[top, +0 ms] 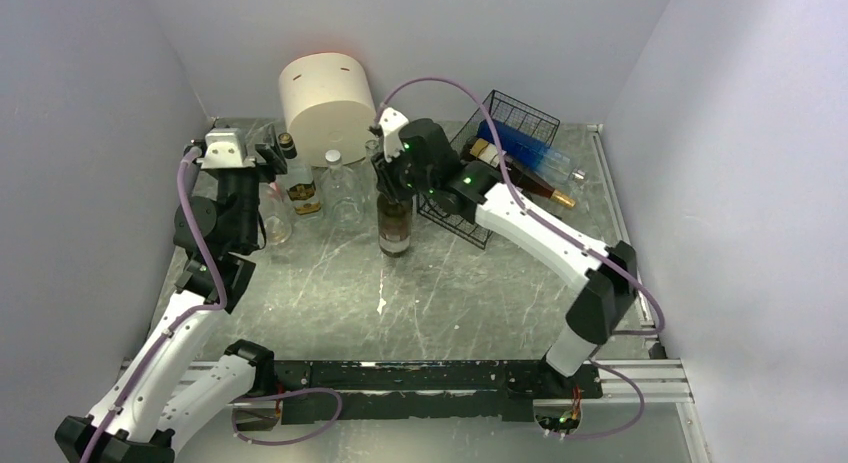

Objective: Take the wine bottle off the wine rack

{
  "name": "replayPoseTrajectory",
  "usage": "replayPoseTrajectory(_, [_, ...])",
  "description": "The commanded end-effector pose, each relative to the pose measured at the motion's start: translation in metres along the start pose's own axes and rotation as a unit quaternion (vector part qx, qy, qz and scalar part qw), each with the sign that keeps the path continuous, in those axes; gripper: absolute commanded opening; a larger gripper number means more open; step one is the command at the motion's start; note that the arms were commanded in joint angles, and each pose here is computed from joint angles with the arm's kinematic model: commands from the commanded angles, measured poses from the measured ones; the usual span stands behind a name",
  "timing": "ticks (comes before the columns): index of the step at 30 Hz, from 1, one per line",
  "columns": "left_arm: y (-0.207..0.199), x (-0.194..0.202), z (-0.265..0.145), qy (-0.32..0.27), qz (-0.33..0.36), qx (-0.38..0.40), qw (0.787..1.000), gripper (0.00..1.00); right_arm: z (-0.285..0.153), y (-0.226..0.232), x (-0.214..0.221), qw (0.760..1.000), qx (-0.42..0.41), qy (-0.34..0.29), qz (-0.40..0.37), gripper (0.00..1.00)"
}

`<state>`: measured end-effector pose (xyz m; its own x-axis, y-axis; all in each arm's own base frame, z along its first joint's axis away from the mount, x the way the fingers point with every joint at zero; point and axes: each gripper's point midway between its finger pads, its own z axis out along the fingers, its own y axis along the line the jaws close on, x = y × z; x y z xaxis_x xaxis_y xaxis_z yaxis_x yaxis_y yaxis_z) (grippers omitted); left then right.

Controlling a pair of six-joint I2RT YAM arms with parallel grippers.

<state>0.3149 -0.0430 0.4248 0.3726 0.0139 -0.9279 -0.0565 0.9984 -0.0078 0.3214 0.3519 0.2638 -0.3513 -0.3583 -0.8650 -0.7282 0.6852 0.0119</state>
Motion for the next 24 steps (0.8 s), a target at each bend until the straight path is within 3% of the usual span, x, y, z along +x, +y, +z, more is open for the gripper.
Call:
replayPoseTrajectory(1, [0.012,-0.007,0.001,-0.015,-0.001,-0.025,1.0,0.75,0.007,-0.001,-0.068,0.995,0.008,-0.097,-0.021,0.0])
replayPoseTrajectory(24, [0.034,-0.012,0.0,-0.025,-0.005,-0.059,0.998,0.73,0.1,0.069,-0.095,0.99,-0.044,-0.111,-0.069,0.0])
